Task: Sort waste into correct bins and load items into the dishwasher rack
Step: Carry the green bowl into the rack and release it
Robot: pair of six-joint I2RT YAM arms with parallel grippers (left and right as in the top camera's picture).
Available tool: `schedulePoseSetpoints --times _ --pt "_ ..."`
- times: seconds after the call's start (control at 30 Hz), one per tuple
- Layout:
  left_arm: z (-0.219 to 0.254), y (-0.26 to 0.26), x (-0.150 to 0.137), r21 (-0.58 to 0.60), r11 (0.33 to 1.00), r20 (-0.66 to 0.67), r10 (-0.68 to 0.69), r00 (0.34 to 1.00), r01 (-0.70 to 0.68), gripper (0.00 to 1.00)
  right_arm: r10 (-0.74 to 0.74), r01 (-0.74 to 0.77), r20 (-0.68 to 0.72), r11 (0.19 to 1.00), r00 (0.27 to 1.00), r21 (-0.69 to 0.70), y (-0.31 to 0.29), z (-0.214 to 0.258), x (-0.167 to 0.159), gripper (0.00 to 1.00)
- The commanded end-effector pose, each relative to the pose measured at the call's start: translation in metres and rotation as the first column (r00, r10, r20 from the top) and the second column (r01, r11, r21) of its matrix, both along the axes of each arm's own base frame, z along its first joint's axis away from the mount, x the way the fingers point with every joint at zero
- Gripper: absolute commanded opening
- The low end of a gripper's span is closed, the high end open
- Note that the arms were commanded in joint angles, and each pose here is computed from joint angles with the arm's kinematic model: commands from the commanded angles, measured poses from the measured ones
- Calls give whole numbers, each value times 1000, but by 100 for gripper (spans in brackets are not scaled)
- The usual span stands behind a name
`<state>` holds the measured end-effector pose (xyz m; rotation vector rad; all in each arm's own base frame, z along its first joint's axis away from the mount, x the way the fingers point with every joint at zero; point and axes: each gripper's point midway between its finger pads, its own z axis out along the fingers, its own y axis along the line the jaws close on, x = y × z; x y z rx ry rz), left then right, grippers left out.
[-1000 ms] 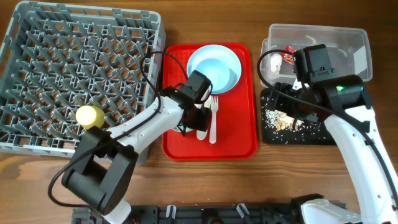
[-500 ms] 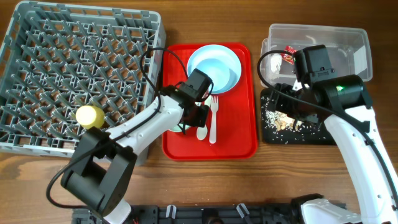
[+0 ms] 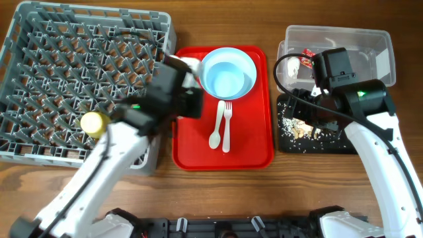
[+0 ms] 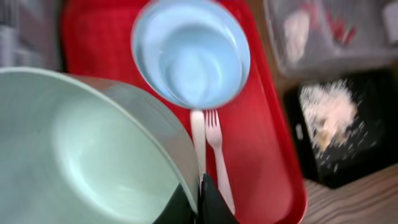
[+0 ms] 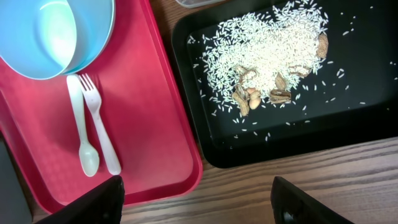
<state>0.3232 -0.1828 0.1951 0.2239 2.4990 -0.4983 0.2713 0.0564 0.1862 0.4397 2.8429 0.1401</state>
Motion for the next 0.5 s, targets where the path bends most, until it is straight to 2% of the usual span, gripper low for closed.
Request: schedulePoseSetpoints --times 0.0,0.17,0.33,0.47 --pt "29 26 9 -140 989 36 -41 998 46 4 -15 15 14 1000 1000 -13 -4 3 2 76" --pt "41 67 22 -342 937 38 -64 997 73 4 -7 7 15 1000 1000 -15 -4 3 2 76" --pt "39 103 34 -479 876 30 -53 998 61 4 4 -4 16 1000 1000 -18 -4 3 2 76" --pt "32 122 45 -596 802 11 -52 999 49 4 4 -4 16 1000 1000 -18 -4 3 2 76"
